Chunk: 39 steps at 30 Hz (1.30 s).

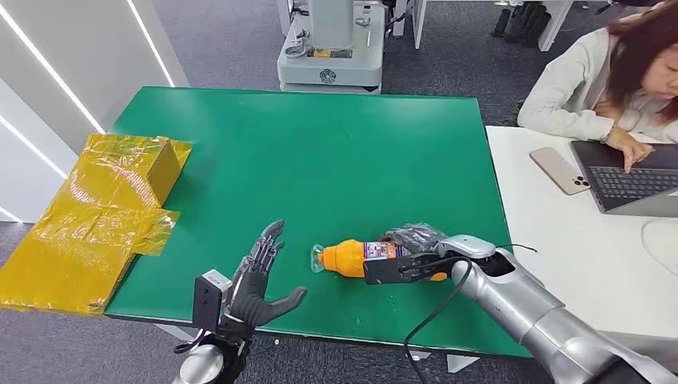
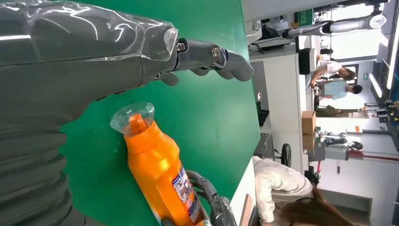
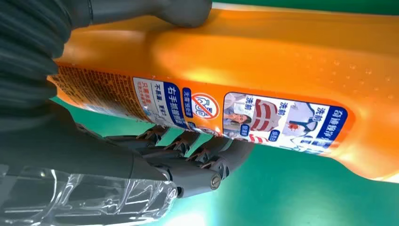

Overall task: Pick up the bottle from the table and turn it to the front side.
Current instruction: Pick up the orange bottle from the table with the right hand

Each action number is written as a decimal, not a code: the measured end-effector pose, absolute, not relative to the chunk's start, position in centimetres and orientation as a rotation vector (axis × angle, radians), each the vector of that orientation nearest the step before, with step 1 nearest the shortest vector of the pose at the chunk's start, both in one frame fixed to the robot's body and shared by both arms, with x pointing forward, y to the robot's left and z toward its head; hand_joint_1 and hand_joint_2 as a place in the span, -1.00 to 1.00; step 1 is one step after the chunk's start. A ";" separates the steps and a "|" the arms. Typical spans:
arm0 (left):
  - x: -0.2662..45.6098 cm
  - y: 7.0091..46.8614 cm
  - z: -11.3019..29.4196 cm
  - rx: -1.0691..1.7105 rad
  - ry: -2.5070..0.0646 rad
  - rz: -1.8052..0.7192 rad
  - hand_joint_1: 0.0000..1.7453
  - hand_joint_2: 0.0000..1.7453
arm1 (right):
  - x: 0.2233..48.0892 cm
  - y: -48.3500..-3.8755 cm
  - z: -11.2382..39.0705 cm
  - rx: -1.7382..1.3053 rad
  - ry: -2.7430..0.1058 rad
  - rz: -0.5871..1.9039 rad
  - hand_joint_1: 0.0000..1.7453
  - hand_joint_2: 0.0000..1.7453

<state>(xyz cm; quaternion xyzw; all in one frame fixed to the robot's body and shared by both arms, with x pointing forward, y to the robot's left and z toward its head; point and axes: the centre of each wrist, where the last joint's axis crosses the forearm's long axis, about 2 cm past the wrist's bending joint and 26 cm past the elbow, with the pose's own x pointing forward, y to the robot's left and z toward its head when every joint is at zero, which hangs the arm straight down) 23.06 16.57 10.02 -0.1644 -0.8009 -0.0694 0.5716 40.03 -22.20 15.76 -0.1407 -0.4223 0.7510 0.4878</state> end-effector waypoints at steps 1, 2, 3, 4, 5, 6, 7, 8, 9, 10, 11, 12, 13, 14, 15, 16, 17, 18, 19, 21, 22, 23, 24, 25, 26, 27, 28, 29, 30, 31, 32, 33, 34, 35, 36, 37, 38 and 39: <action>23.1 16.6 10.0 -0.386 -1.879 -0.163 -1.00 1.00 | 40.0 -22.2 15.8 -0.342 -1.027 1.826 1.00 1.00; 23.1 16.6 10.0 -0.386 -1.879 -0.163 -1.00 1.00 | 40.0 -22.2 15.8 -0.342 -1.026 1.827 1.00 1.00; 23.1 16.6 10.0 -0.386 -1.878 -0.163 -1.00 1.00 | 40.0 -22.2 15.8 -0.343 -1.026 1.828 1.00 1.00; 23.1 16.6 10.0 -0.385 -1.878 -0.163 -1.00 1.00 | 40.0 -22.2 15.8 -0.343 -1.027 1.828 1.00 1.00; 23.1 16.6 10.0 -0.385 -1.878 -0.163 -1.00 1.00 | 40.0 -22.2 15.8 -0.343 -1.033 1.825 1.00 1.00; 23.1 16.6 10.0 -0.386 -1.878 -0.163 -1.00 1.00 | 40.0 -22.2 15.8 -0.337 -1.052 1.814 1.00 1.00; 23.1 16.6 10.0 -0.386 -1.878 -0.162 -1.00 1.00 | 40.0 -22.2 15.6 -0.322 -1.094 1.787 1.00 1.00; 23.0 16.6 10.0 -0.388 -1.878 -0.161 -1.00 1.00 | 39.8 -22.2 15.3 -0.293 -1.160 1.740 1.00 1.00; 23.0 16.5 10.0 -0.388 -1.877 -0.159 -1.00 1.00 | 39.5 -22.3 14.9 -0.252 -1.235 1.676 1.00 1.00; 23.0 16.5 10.0 -0.388 -1.877 -0.157 -1.00 1.00 | 39.1 -22.5 14.3 -0.197 -1.311 1.593 1.00 1.00; 22.9 16.6 9.9 -0.386 -1.878 -0.153 -1.00 1.00 | 38.7 -22.8 13.7 -0.125 -1.376 1.501 1.00 1.00; 22.9 16.6 9.9 -0.383 -1.881 -0.151 -1.00 1.00 | 38.2 -23.0 13.0 -0.048 -1.426 1.406 1.00 1.00; 22.9 16.7 9.8 -0.378 -1.885 -0.147 -1.00 1.00 | 37.6 -23.3 12.3 0.029 -1.469 1.309 1.00 1.00; 22.9 16.7 9.8 -0.371 -1.889 -0.143 -1.00 1.00 | 36.9 -23.4 11.5 0.095 -1.507 1.215 1.00 1.00; 22.9 16.8 9.8 -0.362 -1.893 -0.138 -1.00 1.00 | 36.2 -23.5 10.8 0.139 -1.539 1.132 1.00 1.00; 23.0 16.8 9.7 -0.350 -1.896 -0.132 -1.00 1.00 | 35.6 -23.4 10.1 0.167 -1.566 1.056 1.00 1.00; 23.1 16.9 9.8 -0.338 -1.901 -0.127 -1.00 1.00 | 35.0 -23.2 9.7 0.183 -1.588 0.986 1.00 1.00; 23.3 17.0 9.9 -0.323 -1.908 -0.123 -1.00 1.00 | 34.4 -23.0 9.3 0.191 -1.605 0.922 1.00 1.00; 23.5 17.1 10.0 -0.306 -1.918 -0.120 -1.00 1.00 | 33.9 -22.7 9.0 0.197 -1.617 0.863 1.00 1.00; 23.9 17.5 10.2 -0.264 -1.942 -0.114 -1.00 1.00 | 32.8 -22.4 8.5 0.203 -1.638 0.757 1.00 1.00; 24.1 17.8 10.3 -0.241 -1.954 -0.112 -1.00 1.00 | 32.2 -22.3 8.3 0.204 -1.646 0.714 1.00 1.00; 24.3 18.2 10.4 -0.218 -1.966 -0.110 -1.00 1.00 | 31.7 -22.3 8.2 0.206 -1.654 0.675 1.00 1.00; 24.5 18.5 10.5 -0.197 -1.979 -0.108 -1.00 1.00 | 31.2 -22.3 8.1 0.207 -1.660 0.642 1.00 1.00; 24.7 18.9 10.7 -0.177 -1.991 -0.108 -1.00 1.00 | 30.8 -22.4 8.0 0.208 -1.666 0.613 1.00 1.00; 24.9 19.3 10.8 -0.162 -2.003 -0.109 -1.00 1.00 | 30.4 -22.4 8.0 0.209 -1.672 0.589 1.00 1.00; 25.1 19.6 11.0 -0.151 -2.013 -0.111 -1.00 1.00 | 30.0 -22.5 8.0 0.208 -1.677 0.569 1.00 1.00; 25.3 19.8 11.2 -0.145 -2.020 -0.114 -1.00 1.00 | 29.7 -22.5 8.0 0.205 -1.683 0.555 1.00 1.00; 25.4 19.9 11.3 -0.143 -2.026 -0.119 -1.00 1.00 | 29.5 -22.5 8.1 0.201 -1.688 0.546 1.00 1.00; 25.5 20.0 11.4 -0.144 -2.029 -0.123 -1.00 1.00 | 29.2 -22.4 8.1 0.195 -1.696 0.539 1.00 1.00; 25.6 20.0 11.4 -0.145 -2.030 -0.127 -1.00 1.00 | 28.9 -22.3 8.2 0.187 -1.704 0.534 1.00 1.00; 25.6 20.0 11.5 -0.148 -2.028 -0.131 -1.00 1.00 | 28.6 -22.3 8.3 0.178 -1.713 0.529 1.00 1.00; 25.7 20.0 11.5 -0.152 -2.026 -0.134 -1.00 1.00 | 28.3 -22.2 8.4 0.167 -1.724 0.525 1.00 1.00; 25.7 20.0 11.5 -0.158 -2.021 -0.136 -1.00 1.00 | 28.0 -22.1 8.5 0.153 -1.737 0.522 1.00 1.00; 25.7 20.0 11.5 -0.169 -2.015 -0.136 -1.00 1.00 | 27.8 -22.1 8.6 0.138 -1.751 0.519 1.00 1.00; 25.8 19.9 11.6 -0.191 -2.003 -0.136 -1.00 1.00 | 27.6 -22.1 8.7 0.120 -1.769 0.516 1.00 1.00; 25.9 19.9 11.6 -0.223 -1.988 -0.137 -1.00 1.00 | 27.4 -22.1 8.9 0.102 -1.788 0.512 1.00 1.00; 26.1 19.8 11.8 -0.268 -1.968 -0.138 -1.00 1.00 | 27.3 -22.1 9.0 0.083 -1.811 0.509 1.00 1.00; 26.4 19.7 11.9 -0.325 -1.942 -0.141 -1.00 1.00 | 27.2 -22.2 9.2 0.062 -1.839 0.507 1.00 1.00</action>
